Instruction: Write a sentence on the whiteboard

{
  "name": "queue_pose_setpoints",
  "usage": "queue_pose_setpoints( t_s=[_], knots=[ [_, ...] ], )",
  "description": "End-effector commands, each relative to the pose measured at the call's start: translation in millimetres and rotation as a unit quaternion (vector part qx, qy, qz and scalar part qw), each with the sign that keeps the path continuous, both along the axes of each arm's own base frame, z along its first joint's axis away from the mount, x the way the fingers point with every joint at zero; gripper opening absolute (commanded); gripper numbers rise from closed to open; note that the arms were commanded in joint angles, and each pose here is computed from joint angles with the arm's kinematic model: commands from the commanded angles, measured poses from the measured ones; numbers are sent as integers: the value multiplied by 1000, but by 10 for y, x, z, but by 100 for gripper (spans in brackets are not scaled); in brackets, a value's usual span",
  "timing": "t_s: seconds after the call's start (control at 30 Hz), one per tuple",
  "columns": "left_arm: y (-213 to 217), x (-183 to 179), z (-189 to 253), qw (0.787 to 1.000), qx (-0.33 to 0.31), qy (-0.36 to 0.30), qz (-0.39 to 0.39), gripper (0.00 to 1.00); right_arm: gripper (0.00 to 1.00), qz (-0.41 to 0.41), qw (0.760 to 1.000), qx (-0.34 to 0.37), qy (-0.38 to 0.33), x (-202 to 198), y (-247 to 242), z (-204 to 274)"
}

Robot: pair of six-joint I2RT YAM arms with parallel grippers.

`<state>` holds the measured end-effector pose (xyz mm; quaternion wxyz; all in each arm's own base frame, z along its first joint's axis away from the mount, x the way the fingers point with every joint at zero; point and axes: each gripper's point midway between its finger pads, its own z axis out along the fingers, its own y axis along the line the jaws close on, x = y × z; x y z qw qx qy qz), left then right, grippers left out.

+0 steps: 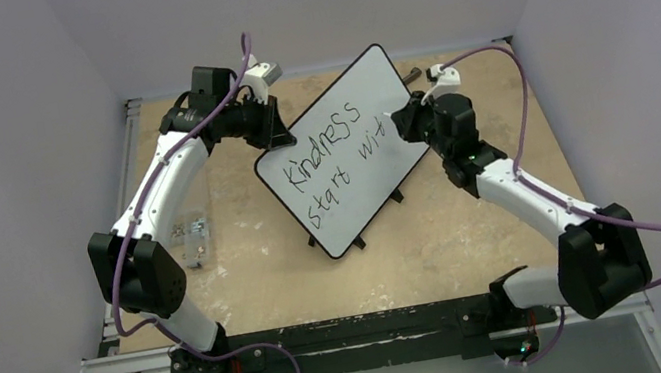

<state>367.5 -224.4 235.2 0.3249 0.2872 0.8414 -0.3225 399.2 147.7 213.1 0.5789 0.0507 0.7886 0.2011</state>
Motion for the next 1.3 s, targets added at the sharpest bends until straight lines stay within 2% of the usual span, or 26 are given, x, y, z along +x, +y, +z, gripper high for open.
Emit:
queue_pose_setpoints(
  t_s=[0.0, 0.4, 0.97, 1.27],
  knots=[
    [85, -167, -387, 996, 76, 18, -31, 0, 0, -18, 999, 1, -42, 166, -31, 361],
    [84, -173, -397, 996, 77, 19, -32, 0, 0, -28, 999, 1, -27, 451, 8, 264],
    [82, -170, -397, 996, 76, 20, -31, 0, 0, -9, 999, 1, 35, 57, -31, -397],
    [81, -168, -392, 996, 76, 19, -32, 0, 0, -7, 999, 2, 39, -31, -48, -428]
  ],
)
